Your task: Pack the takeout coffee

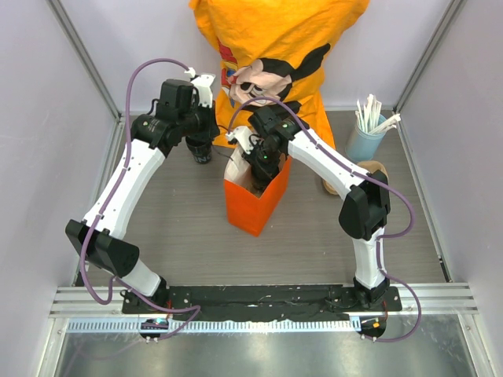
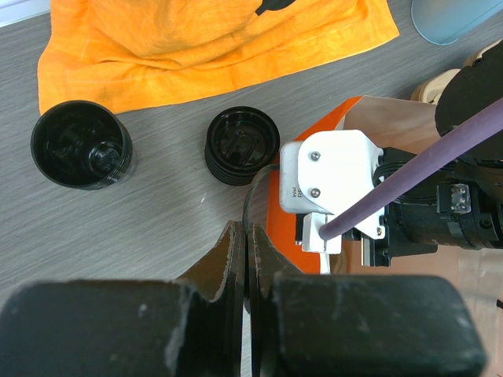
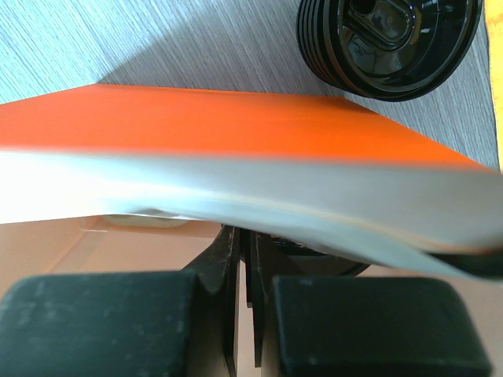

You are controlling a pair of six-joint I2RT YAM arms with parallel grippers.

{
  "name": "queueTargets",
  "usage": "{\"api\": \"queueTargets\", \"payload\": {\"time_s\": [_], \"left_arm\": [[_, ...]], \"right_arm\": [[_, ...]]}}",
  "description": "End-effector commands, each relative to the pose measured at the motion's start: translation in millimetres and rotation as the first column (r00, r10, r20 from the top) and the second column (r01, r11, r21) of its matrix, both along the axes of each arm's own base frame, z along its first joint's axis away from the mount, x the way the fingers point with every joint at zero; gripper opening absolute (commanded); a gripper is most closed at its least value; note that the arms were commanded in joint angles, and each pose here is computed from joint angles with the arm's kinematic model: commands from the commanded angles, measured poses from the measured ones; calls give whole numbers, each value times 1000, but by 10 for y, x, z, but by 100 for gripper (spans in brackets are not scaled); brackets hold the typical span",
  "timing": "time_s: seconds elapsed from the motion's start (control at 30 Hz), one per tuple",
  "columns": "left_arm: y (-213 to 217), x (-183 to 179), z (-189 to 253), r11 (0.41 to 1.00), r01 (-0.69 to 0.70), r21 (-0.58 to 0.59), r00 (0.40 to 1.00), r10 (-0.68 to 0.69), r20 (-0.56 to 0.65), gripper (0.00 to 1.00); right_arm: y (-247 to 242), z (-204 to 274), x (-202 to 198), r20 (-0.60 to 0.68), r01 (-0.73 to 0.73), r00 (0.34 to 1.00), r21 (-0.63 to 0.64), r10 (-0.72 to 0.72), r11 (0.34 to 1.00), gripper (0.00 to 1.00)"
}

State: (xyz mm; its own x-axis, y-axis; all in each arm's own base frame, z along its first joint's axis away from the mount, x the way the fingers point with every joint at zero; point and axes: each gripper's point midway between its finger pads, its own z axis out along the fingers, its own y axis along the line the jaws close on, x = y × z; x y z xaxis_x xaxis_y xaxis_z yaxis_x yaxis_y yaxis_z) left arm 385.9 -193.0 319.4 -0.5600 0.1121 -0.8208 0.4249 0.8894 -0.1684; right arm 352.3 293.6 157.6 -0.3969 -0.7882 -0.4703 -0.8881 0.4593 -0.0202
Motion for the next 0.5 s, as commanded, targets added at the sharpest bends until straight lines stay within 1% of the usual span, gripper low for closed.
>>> {"api": "queueTargets", "payload": {"time_s": [0.0, 0.23, 0.33, 0.37, 0.43, 0.47], "left_arm": [[16, -8, 160, 1000, -2, -20, 999, 3, 45, 0], [15, -6, 163, 1000, -2, -21, 999, 3, 46, 0], [13, -9, 167, 1000, -1, -21, 999, 2, 46, 0], [16, -8, 160, 1000, -2, -20, 999, 3, 45, 0], [13, -9, 160, 1000, -1, -21, 999, 2, 45, 0], [14, -10, 154, 1000, -1, -20, 999, 2, 43, 0]], "right_arm": [[-111, 5, 14, 5, 36, 999, -27, -36, 999, 1], [-107, 9, 24, 8, 37, 999, -27, -37, 999, 2], [-103, 38, 30, 13, 37, 999, -23, -37, 999, 16], [-101, 57, 37, 16, 38, 999, -22, -38, 999, 25], [-106, 82, 25, 13, 37, 999, -23, -37, 999, 32], [-103, 112, 33, 18, 39, 999, -19, -39, 999, 40]]}}
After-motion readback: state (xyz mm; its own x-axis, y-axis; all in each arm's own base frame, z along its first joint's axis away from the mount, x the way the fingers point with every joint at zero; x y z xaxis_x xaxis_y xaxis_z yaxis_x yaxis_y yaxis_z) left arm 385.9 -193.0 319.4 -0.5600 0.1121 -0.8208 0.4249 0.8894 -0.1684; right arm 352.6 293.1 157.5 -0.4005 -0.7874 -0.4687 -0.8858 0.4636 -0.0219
